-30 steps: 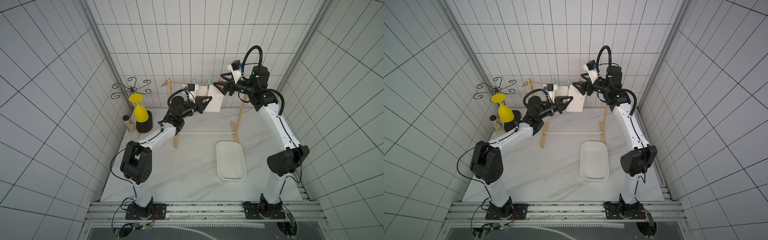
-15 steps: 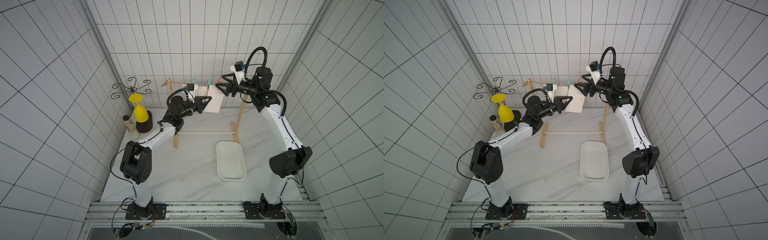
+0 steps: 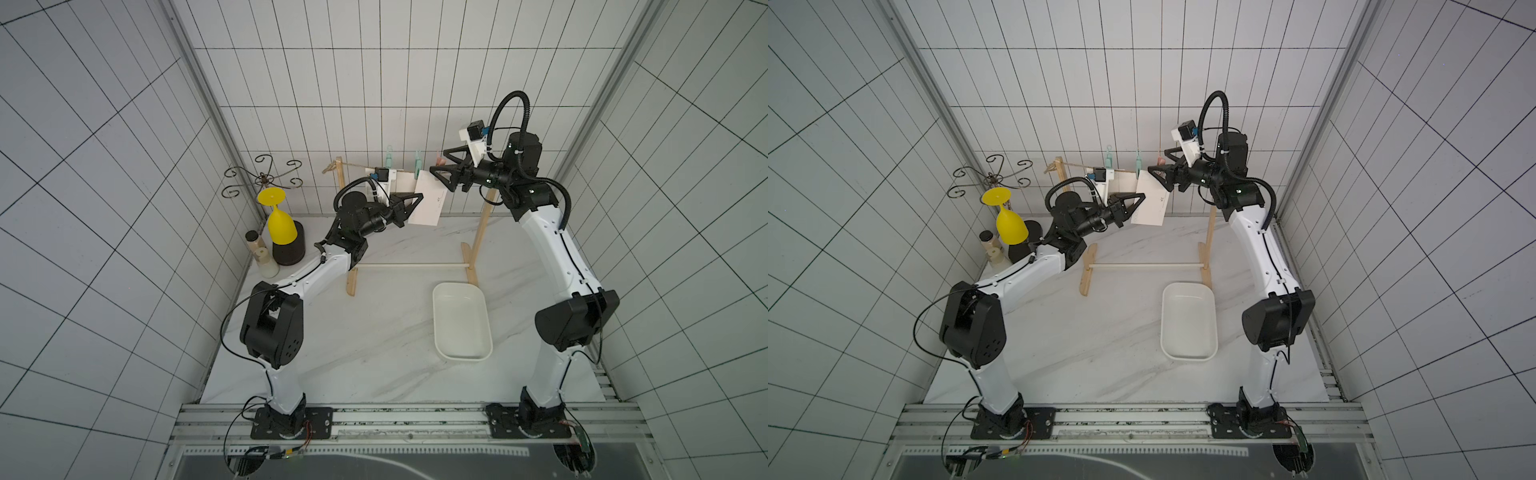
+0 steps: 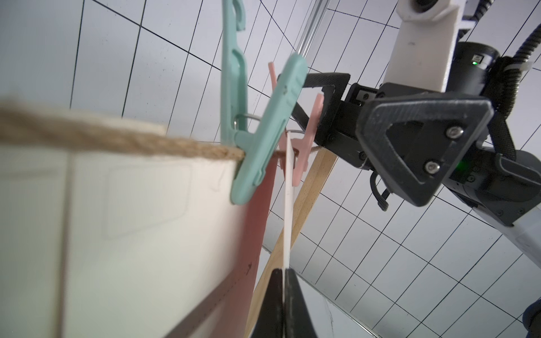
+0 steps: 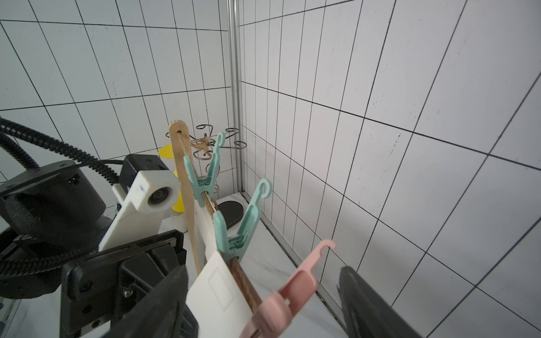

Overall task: Remove the postcards from the strings
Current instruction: Remove the clamp from the clothesline.

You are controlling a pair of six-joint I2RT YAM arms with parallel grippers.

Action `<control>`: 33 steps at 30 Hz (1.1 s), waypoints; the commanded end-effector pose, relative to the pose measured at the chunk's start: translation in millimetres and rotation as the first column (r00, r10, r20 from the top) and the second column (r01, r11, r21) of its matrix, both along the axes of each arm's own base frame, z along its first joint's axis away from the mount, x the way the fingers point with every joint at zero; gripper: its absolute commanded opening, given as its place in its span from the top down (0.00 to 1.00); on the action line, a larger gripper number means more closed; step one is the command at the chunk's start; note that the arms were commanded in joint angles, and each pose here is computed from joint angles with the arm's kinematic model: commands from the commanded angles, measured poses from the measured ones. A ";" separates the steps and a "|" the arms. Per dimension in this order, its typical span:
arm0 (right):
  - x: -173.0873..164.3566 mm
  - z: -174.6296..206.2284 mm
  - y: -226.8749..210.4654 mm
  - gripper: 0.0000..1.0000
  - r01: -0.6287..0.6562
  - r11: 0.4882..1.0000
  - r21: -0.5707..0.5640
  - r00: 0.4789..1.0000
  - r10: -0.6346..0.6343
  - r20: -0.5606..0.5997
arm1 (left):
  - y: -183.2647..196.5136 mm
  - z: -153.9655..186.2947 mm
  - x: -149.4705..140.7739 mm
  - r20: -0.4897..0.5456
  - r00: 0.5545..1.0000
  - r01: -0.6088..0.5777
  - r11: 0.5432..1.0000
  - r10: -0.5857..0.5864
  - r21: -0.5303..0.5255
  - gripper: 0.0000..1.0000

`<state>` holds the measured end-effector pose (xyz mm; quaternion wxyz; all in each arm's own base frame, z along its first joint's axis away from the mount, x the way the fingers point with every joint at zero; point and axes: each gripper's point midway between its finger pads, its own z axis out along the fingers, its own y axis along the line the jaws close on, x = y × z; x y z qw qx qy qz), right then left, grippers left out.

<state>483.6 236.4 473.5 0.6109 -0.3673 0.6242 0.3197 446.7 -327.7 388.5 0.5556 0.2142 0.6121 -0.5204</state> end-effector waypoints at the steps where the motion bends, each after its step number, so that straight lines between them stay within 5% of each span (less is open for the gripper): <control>1: 2.3 0.9 -4.3 0.18 0.014 1.000 -0.010 1.000 -0.014 -0.023 | 6.1 16.1 1.5 0.043 0.998 -0.038 0.999 0.038 0.005 1.00; 33: -10.5 -9.9 18.9 0.18 -0.115 0.993 -0.042 0.992 0.112 -0.048 | 6.2 12.9 11.9 0.054 0.996 -0.076 0.996 0.073 0.056 1.00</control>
